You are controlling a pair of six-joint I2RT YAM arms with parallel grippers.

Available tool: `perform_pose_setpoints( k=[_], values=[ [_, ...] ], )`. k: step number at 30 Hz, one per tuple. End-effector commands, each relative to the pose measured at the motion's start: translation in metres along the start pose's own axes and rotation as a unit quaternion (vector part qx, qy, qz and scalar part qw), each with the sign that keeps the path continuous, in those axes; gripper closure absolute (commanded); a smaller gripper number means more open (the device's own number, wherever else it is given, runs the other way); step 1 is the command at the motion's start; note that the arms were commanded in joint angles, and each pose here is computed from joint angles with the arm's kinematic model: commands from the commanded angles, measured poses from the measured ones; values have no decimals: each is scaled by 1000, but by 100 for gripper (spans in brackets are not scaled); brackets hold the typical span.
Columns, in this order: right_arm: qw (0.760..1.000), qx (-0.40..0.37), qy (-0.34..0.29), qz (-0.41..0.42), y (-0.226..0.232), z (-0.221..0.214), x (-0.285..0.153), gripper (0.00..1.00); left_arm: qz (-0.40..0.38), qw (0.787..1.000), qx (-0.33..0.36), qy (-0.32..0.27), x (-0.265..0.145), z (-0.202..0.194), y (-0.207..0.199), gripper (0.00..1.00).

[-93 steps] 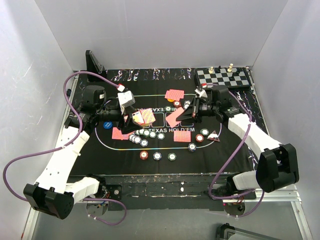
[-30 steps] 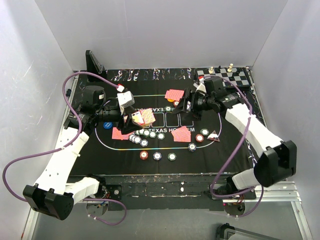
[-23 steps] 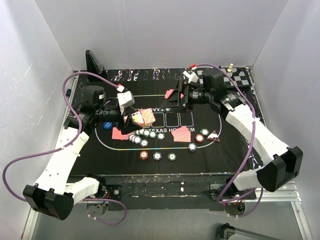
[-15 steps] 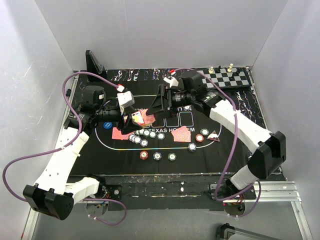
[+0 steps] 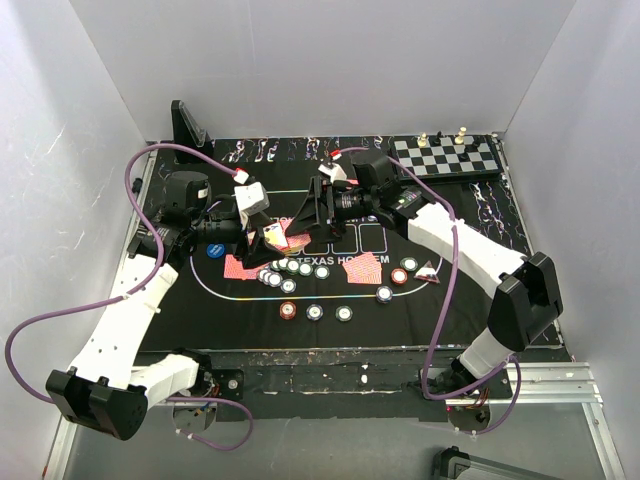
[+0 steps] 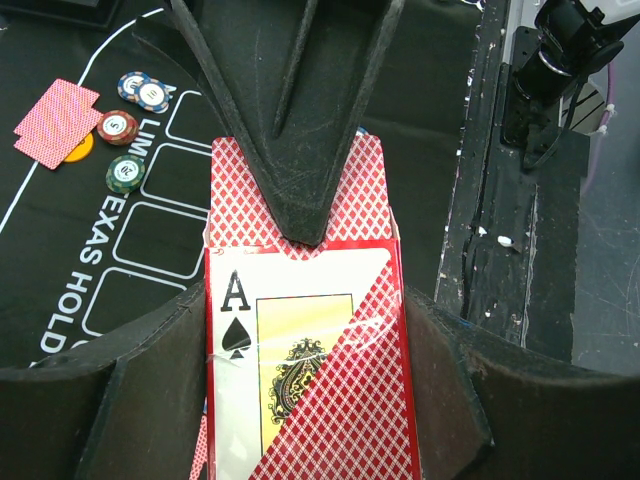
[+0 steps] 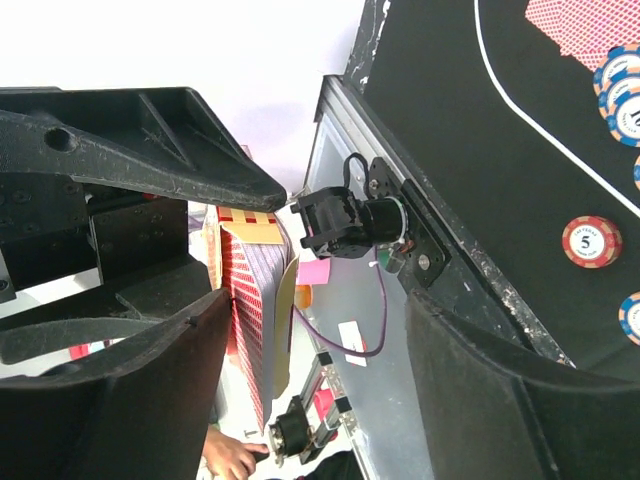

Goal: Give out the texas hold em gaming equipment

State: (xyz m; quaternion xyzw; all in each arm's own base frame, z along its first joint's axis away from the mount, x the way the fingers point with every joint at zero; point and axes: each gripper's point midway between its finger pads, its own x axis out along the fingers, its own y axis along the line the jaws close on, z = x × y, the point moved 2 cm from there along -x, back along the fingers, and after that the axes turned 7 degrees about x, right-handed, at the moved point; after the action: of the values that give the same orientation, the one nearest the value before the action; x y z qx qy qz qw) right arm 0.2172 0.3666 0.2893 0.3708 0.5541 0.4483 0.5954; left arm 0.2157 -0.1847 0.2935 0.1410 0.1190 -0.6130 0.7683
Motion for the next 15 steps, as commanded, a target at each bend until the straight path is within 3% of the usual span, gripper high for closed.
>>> perform_pose_setpoints(
  k=[1,8,15],
  values=[
    [999,-4,13,36,15,-3,-1,27,-1,999,31,-33,-9,25,-5,100],
    [1000,4,-3,31,7,-1,-14,46,-2,999,33,-36,-10,26,-7,100],
    [999,9,-24,28,0,3,-32,50,-1,999,33,-37,-10,28,-7,100]
  ],
)
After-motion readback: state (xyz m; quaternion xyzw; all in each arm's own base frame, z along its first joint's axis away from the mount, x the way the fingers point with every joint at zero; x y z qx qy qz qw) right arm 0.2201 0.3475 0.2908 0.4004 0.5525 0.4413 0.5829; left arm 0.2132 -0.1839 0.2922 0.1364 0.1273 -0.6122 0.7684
